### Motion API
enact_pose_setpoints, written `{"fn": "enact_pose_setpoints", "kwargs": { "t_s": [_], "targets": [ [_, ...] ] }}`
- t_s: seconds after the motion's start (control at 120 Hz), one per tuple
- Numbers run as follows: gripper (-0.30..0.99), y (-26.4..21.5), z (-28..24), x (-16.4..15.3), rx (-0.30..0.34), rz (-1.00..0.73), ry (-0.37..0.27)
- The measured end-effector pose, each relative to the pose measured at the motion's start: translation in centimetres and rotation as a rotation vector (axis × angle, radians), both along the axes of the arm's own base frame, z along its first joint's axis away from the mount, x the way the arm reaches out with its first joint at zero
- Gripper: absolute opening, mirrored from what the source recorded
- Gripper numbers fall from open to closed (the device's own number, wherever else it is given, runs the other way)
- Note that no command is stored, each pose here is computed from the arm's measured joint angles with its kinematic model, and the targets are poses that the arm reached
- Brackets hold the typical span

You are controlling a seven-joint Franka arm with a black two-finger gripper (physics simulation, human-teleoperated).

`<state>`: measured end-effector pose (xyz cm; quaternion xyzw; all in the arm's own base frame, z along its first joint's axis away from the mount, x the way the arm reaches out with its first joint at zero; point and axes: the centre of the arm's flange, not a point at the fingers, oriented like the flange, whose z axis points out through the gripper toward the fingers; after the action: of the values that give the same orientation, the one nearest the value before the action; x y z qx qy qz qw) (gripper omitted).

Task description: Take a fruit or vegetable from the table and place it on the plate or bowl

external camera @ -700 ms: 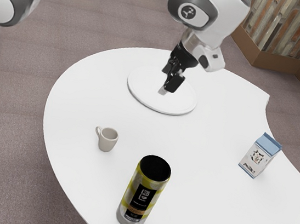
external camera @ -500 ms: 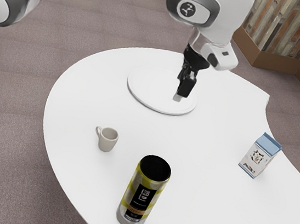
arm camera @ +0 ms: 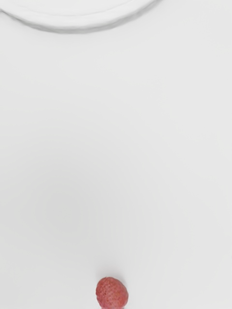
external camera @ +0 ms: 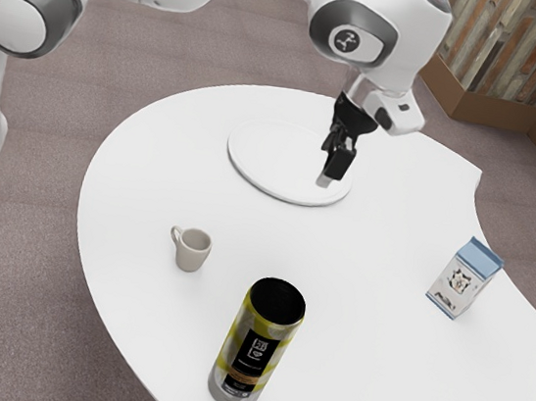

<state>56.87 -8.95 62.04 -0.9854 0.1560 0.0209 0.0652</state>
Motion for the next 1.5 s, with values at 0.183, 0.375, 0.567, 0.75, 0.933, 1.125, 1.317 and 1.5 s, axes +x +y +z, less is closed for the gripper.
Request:
{"fn": "enact_pose_setpoints", "kwargs": {
  "t_s": [0.183,0.375,0.567,0.75,0.933,1.125,1.317,1.5],
  "targets": [
    [0.69,-1.2,-5.6,-1.1,-0.093,-0.044,0.053],
    [0.69,-4.6,-9.7,-2.1,-0.156,-0.109,0.052],
    [0.69,-7.7,-13.0,-2.6,-0.217,-0.154,0.039],
    [0.69,-7.0,-15.5,-1.6,-0.247,-0.135,0.032],
    [0.69,-4.6,-17.1,-0.2,-0.269,-0.090,0.022],
    [0.69,-6.5,-18.0,-0.2,-0.280,-0.123,0.023],
    [0.69,-6.3,-19.0,0.3,-0.288,-0.118,0.027],
    [0.69,-6.5,-20.5,0.2,-0.286,-0.121,0.043]
  ]
}}
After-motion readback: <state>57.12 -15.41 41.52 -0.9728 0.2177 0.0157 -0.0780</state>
